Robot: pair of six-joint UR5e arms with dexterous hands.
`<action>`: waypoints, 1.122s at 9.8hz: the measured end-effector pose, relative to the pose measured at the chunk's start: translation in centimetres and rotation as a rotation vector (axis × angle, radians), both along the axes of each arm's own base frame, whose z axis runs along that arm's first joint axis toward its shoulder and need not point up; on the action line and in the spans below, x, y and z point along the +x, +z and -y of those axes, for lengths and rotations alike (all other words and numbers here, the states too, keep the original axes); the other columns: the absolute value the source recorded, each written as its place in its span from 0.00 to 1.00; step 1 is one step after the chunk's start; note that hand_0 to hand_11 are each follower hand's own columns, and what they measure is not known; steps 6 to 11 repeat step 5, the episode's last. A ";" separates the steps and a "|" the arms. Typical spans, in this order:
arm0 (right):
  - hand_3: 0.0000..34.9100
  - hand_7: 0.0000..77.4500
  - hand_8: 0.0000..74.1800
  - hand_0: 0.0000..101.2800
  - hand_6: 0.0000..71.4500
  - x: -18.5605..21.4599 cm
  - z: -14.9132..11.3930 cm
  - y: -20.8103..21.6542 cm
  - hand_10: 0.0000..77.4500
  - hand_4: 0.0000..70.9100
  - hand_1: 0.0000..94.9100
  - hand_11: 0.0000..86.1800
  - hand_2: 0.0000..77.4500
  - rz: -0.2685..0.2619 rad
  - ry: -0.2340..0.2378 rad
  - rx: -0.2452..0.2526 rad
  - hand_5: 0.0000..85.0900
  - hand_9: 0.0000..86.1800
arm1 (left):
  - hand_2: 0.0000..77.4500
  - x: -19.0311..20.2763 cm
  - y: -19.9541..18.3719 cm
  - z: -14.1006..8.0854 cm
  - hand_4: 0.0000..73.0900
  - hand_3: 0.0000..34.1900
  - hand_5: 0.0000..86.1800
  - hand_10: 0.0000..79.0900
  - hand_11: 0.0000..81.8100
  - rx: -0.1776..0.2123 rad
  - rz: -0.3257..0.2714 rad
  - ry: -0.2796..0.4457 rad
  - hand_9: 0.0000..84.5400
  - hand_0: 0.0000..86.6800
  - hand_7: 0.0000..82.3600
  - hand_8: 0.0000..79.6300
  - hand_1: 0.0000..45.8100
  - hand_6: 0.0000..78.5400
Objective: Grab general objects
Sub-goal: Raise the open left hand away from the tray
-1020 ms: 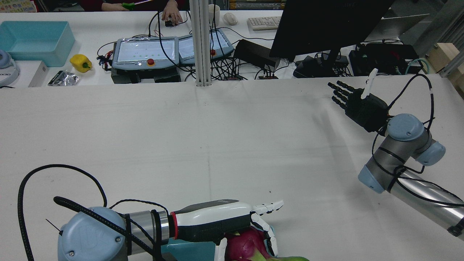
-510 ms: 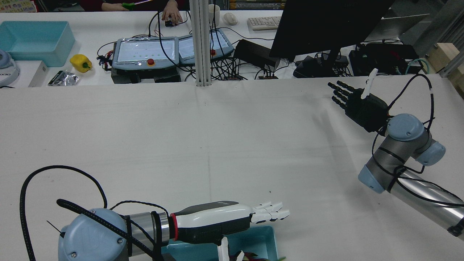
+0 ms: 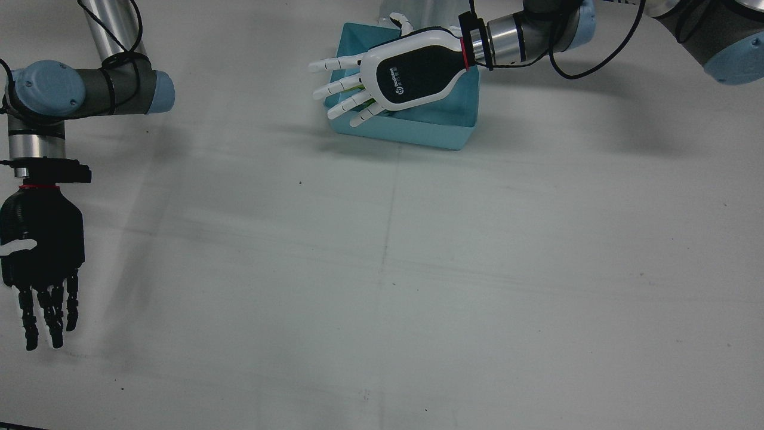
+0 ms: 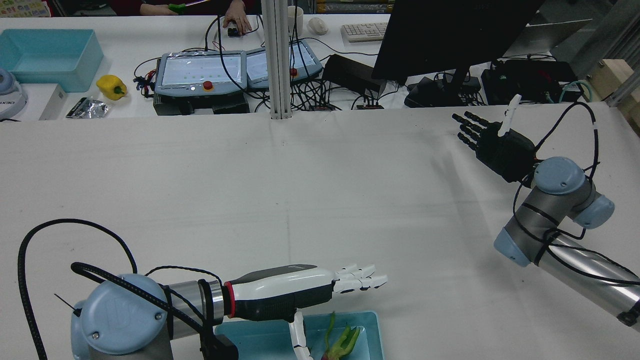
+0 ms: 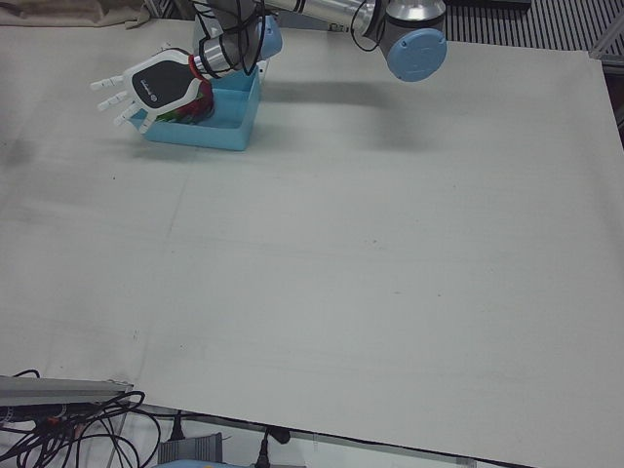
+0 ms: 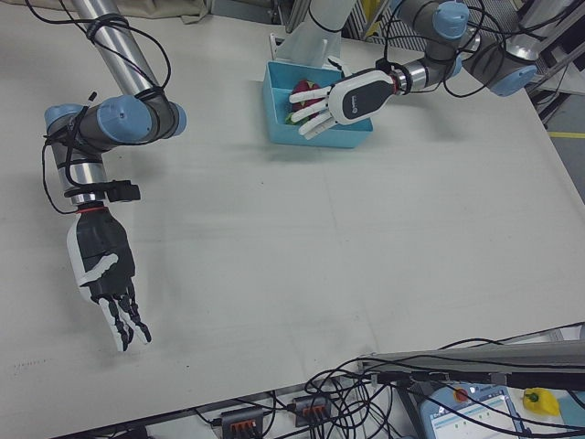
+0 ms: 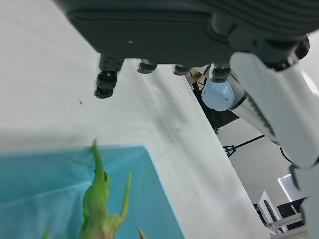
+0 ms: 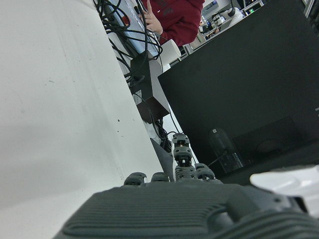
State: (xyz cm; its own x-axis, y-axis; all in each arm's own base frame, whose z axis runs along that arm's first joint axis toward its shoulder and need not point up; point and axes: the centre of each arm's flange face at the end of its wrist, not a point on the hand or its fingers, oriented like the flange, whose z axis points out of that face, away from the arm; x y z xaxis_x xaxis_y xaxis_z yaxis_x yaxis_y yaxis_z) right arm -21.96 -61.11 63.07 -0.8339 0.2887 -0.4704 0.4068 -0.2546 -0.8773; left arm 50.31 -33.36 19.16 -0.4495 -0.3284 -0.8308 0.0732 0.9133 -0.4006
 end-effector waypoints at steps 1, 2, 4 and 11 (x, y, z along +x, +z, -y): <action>0.00 0.00 0.00 0.00 0.00 0.0 0.0 0.0 0.00 0.00 0.07 0.01 0.02 0.000 0.000 0.000 0.00 0.01 | 0.21 -1.6 0.7 2.2 0.00 0.51 0.01 0.28 0.01 0.000 -0.008 -0.051 0.00 0.56 0.00 0.01 0.04 0.00; 0.00 0.00 0.00 0.00 0.00 0.0 0.0 0.0 0.00 0.00 0.07 0.01 0.02 0.000 0.000 0.000 0.00 0.01 | 0.29 -3.6 1.8 4.9 0.00 0.40 0.02 0.28 0.01 0.002 -0.024 -0.112 0.01 0.57 0.01 0.01 0.04 0.00; 0.00 0.00 0.00 0.00 0.00 0.0 0.0 0.0 0.00 0.00 0.07 0.01 0.02 0.000 0.000 0.000 0.00 0.01 | 0.43 -7.2 5.0 9.6 0.00 0.17 0.02 0.28 0.01 0.000 -0.064 -0.220 0.01 0.61 0.01 0.01 0.05 0.00; 0.00 0.00 0.00 0.00 0.00 0.0 0.0 0.0 0.00 0.00 0.07 0.01 0.02 0.000 0.000 0.000 0.00 0.01 | 0.43 -8.5 6.7 11.6 0.00 0.17 0.02 0.29 0.01 -0.018 -0.079 -0.260 0.01 0.61 0.01 0.01 0.05 0.00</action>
